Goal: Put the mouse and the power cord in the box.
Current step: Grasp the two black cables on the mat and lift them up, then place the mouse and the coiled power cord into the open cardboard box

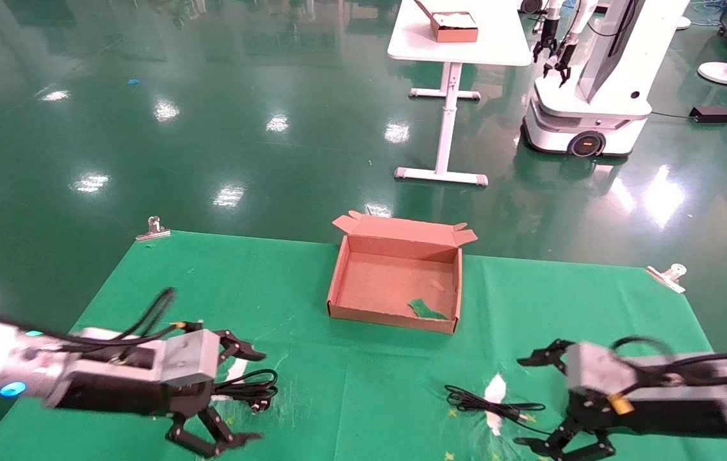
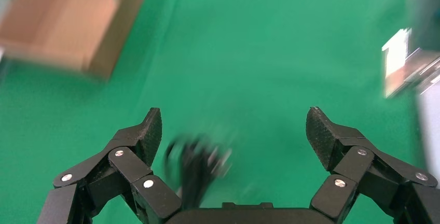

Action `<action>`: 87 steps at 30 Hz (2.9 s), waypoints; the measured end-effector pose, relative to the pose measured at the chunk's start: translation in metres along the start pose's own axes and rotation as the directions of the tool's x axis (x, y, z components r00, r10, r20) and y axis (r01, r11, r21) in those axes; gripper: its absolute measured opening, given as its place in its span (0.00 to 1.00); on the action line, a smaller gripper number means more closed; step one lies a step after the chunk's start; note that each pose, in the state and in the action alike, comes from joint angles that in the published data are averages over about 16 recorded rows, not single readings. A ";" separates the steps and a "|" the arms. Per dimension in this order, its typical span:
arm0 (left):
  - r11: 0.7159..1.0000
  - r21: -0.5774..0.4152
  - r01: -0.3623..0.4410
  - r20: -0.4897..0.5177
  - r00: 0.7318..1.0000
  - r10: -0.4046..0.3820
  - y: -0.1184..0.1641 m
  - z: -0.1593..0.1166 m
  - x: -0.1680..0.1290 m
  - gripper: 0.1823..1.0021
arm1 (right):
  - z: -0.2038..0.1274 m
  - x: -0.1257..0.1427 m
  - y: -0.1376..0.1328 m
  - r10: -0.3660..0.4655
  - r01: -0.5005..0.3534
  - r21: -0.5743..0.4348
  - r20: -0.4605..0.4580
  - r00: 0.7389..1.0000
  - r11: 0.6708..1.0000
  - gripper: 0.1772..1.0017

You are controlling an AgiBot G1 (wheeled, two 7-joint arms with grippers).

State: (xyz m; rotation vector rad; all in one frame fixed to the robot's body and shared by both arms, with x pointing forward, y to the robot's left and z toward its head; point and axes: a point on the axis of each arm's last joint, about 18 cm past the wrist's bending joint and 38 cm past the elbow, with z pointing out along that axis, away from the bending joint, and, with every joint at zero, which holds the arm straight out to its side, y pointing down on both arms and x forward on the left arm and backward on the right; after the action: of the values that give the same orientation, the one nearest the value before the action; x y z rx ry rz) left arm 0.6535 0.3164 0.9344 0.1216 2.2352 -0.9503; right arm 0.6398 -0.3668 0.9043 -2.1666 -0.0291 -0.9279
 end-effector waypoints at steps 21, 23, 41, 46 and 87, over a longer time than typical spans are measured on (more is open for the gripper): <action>0.924 -0.362 -0.120 0.058 0.987 0.151 0.058 0.033 -0.038 1.00 | 0.076 0.022 0.025 -0.188 0.185 -0.230 0.010 0.982 0.955 1.00; 0.922 -0.367 -0.123 0.054 0.987 0.153 0.060 0.033 -0.037 1.00 | 0.077 0.021 0.026 -0.189 0.186 -0.232 0.010 0.982 0.955 1.00; 0.921 -0.368 -0.127 0.045 0.987 0.155 0.061 0.033 -0.036 0.92 | 0.078 0.020 0.028 -0.187 0.184 -0.231 0.008 0.982 0.955 0.90; 0.921 -0.367 -0.127 0.046 0.987 0.155 0.061 0.033 -0.036 0.84 | 0.078 0.020 0.028 -0.188 0.184 -0.230 0.008 0.982 0.956 0.83; 0.949 -0.312 -0.045 0.089 0.993 0.077 0.053 0.013 -0.041 0.10 | 0.055 0.033 0.019 -0.150 0.138 -0.172 -0.056 0.987 0.975 0.05</action>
State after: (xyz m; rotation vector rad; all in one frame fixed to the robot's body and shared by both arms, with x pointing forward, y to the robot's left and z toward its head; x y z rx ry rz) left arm 0.7097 0.3535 0.9225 0.0005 2.2427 -0.5503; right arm 0.7036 -0.3525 0.8883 -2.3099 -0.0779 -1.1225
